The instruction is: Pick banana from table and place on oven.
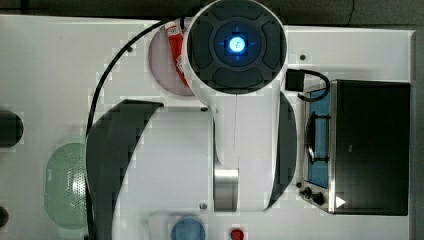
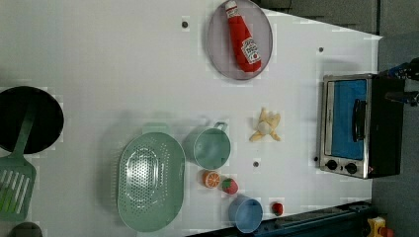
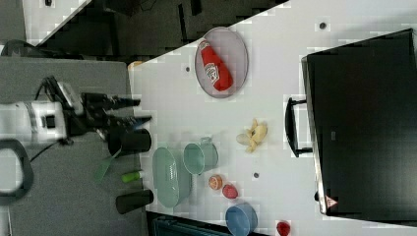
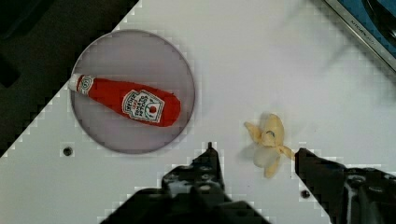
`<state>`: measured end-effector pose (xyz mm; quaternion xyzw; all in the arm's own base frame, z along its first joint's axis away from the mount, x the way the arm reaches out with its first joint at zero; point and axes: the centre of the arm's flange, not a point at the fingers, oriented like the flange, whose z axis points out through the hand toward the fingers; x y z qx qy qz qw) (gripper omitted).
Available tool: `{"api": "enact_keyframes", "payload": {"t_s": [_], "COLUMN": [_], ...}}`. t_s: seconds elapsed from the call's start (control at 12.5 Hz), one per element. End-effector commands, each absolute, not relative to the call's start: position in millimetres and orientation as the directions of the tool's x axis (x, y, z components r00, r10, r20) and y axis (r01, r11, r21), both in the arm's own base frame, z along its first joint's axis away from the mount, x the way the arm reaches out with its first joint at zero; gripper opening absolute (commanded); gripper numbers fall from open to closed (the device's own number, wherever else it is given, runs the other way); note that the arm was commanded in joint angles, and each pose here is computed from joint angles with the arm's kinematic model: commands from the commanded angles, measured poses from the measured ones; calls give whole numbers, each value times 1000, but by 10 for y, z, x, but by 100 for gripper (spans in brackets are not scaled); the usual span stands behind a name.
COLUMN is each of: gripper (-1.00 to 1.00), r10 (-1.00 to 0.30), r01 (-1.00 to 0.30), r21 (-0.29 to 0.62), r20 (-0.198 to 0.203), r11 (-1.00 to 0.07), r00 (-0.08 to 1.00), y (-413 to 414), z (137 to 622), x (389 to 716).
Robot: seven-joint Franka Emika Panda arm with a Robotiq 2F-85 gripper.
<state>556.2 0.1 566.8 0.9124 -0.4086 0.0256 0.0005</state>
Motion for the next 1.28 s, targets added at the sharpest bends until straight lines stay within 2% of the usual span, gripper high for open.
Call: {"api": "enact_keyframes", "payload": {"t_s": [0.08, 0.24, 0.4, 0.64, 0.96, 1.28], "gripper": [59, 99, 100, 100, 100, 100], "r10": [-803, -803, -802, -801, -798, -791], "r01": [-803, -803, -802, -801, -797, -791], "r21": [-16, -15, -8, 26, 40, 16], "r20": [14, 14, 8, -17, -23, 3], "r11": [-596, -596, -597, -598, -603, -611], "r00": [595, 596, 597, 598, 603, 612], "y": [-390, -385, -384, -377, -358, -317], "z": [6114, 6111, 6048, 5691, 4874, 3969], "x": [4257, 4258, 4292, 4447, 4699, 4838]}}
